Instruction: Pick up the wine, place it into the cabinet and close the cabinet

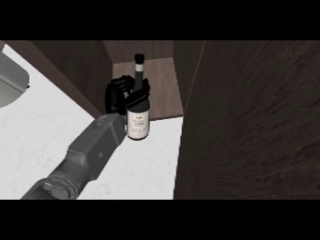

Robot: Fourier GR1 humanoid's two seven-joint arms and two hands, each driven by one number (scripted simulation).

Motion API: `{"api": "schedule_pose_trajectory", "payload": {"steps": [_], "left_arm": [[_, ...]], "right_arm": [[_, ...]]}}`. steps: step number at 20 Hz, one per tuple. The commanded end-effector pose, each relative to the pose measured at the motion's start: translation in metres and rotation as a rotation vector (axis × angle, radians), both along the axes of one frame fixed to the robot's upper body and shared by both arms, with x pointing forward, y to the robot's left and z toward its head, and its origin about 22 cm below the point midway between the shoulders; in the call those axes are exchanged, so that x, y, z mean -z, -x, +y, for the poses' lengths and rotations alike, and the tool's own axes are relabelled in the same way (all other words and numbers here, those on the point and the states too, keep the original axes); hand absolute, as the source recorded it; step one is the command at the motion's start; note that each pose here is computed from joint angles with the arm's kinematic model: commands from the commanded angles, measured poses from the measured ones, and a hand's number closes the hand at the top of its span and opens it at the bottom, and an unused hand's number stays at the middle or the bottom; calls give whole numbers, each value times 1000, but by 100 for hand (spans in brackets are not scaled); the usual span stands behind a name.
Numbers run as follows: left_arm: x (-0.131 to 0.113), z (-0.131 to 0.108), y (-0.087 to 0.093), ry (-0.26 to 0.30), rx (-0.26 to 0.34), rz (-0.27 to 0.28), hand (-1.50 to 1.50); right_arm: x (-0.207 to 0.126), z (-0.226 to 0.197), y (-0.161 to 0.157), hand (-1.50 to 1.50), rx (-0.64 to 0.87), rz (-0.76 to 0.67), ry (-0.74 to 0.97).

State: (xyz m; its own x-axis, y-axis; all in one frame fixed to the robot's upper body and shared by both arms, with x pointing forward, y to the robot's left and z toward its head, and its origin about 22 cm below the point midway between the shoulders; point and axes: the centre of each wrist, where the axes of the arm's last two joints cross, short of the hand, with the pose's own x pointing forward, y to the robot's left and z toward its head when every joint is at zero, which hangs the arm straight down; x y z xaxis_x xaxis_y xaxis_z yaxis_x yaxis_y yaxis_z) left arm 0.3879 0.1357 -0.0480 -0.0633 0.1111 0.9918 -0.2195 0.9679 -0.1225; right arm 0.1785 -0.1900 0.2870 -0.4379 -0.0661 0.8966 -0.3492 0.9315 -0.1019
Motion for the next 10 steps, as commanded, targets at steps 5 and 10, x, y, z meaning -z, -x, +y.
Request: {"api": "schedule_pose_trajectory", "payload": {"steps": [5,10], "left_arm": [[24,11,18,19,-13,49,150],[36,16,29,5,-41,56,150]], "right_arm": [[8,-2,10,-150,-44,0,-17],[2,1,7,-150,-64,2,-9]]}}
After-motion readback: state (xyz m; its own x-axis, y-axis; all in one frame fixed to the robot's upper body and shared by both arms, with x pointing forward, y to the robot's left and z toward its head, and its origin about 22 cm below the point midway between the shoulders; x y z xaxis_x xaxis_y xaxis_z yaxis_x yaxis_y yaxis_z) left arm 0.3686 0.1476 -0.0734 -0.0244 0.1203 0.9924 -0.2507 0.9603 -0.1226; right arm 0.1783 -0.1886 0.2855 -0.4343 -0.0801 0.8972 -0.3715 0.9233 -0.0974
